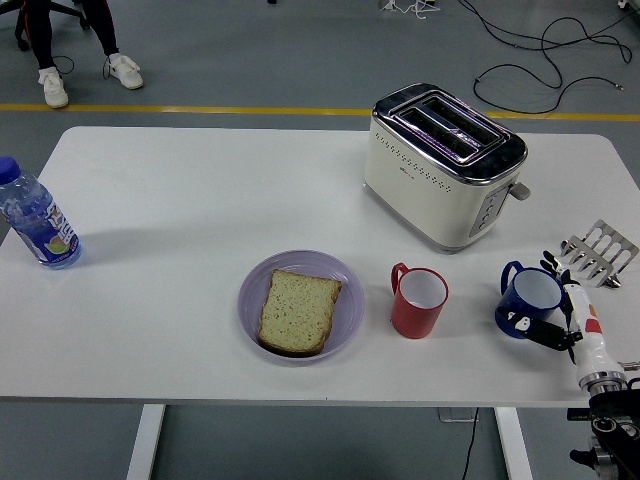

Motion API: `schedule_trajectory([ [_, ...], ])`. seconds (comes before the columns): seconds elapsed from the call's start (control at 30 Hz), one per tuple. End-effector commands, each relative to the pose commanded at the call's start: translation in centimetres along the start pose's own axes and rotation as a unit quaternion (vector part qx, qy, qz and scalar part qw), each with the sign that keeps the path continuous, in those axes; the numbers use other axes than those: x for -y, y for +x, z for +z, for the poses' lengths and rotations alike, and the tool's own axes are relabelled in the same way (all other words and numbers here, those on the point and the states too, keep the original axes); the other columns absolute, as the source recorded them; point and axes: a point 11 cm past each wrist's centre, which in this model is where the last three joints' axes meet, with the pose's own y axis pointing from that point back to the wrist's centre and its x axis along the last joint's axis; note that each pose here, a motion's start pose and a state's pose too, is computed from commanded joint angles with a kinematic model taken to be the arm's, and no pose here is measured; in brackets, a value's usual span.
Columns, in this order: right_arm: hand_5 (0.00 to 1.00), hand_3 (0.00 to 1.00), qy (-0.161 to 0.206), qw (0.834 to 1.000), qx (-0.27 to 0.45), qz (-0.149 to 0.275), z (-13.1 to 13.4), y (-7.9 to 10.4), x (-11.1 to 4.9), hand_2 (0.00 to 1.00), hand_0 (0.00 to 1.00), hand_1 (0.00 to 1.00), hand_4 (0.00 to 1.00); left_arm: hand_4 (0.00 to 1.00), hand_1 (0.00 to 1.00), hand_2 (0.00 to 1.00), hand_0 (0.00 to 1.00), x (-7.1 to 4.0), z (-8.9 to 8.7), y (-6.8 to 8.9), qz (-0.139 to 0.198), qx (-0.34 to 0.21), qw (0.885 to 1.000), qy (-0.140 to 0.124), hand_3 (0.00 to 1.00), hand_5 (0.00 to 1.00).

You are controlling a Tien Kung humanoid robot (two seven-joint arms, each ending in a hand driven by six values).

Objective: Pick up the cup,pour liquid into bread,place the cup on the desk

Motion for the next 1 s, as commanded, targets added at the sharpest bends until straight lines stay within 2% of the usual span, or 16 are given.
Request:
schedule_trajectory([
  [0.03, 0.002, 0.998, 0.000, 1.000, 0.000, 0.000, 0.0, 0.0, 0.0, 0.973, 0.868, 0.831, 0.954, 0.341, 0.695, 0.717, 0.655, 0.0, 0.0, 0.0, 0.000, 0.000, 1.000, 0.000, 0.609, 0.934],
  [0.4, 0.002, 0.998, 0.022, 1.000, 0.005, -0.003, -2.0, 0.4, 0.2, 0.982, 0.877, 0.841, 0.955, 0.341, 0.695, 0.717, 0.655, 0.0, 0.2, 0.1, 0.001, -0.001, 1.000, -0.002, 0.608, 0.934],
  [0.77, 0.002, 0.998, 0.086, 0.996, 0.010, 0.005, -6.6, 0.9, 0.0, 0.985, 0.886, 0.845, 0.956, 0.341, 0.695, 0.718, 0.655, -0.1, 0.4, 0.2, 0.002, -0.002, 1.000, -0.005, 0.608, 0.934],
  [1.0, 0.002, 0.998, 0.130, 0.990, 0.043, 0.044, -9.7, 2.7, -0.4, 0.976, 0.881, 0.844, 0.956, 0.340, 0.695, 0.717, 0.655, -0.1, 0.5, 0.2, 0.002, -0.004, 1.000, -0.006, 0.608, 0.936],
])
